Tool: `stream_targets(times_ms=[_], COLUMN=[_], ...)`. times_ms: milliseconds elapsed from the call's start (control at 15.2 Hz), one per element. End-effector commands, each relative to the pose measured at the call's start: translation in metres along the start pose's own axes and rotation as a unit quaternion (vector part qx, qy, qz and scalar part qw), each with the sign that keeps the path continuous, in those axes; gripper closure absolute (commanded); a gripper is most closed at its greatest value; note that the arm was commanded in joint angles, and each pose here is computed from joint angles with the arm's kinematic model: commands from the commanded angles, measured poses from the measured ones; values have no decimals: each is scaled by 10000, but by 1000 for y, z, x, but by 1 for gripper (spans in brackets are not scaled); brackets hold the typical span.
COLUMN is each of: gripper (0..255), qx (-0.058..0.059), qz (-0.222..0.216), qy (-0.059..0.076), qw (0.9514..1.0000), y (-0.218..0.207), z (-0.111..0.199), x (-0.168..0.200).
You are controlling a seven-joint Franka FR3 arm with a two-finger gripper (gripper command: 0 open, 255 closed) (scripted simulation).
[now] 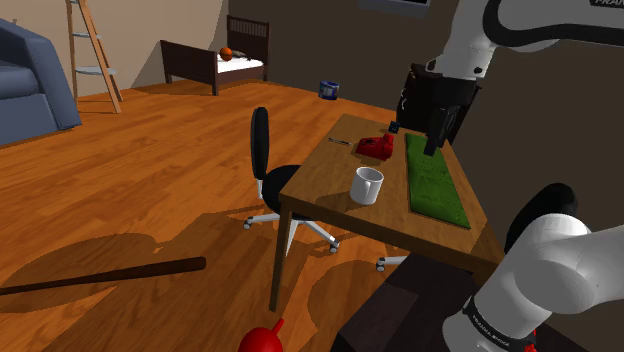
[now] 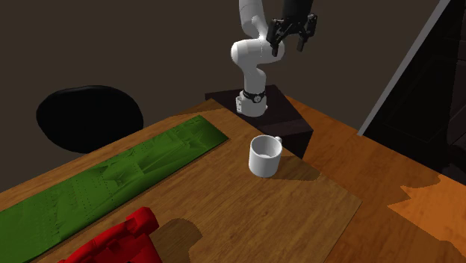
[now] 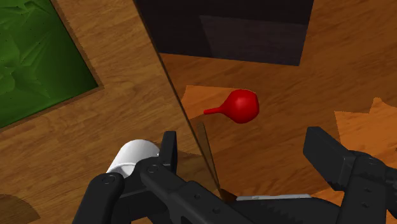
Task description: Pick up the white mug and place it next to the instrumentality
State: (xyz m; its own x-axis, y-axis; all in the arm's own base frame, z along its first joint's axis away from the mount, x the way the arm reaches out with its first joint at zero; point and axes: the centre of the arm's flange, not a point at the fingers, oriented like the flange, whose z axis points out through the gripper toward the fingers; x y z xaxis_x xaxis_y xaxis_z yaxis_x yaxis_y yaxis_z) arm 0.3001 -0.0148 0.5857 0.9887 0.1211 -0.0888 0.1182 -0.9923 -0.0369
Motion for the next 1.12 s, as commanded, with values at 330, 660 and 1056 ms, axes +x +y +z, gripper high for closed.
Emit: stream_targets(times_ms=[330,660,1056], gripper=[0,0,0], qx=[-34,-69,-110], qz=[-169,-338,-540], qy=[-30,-60,-95], qw=[9998,9994,9984], y=[40,79,124], z=[35,70,111], x=[39,79,129])
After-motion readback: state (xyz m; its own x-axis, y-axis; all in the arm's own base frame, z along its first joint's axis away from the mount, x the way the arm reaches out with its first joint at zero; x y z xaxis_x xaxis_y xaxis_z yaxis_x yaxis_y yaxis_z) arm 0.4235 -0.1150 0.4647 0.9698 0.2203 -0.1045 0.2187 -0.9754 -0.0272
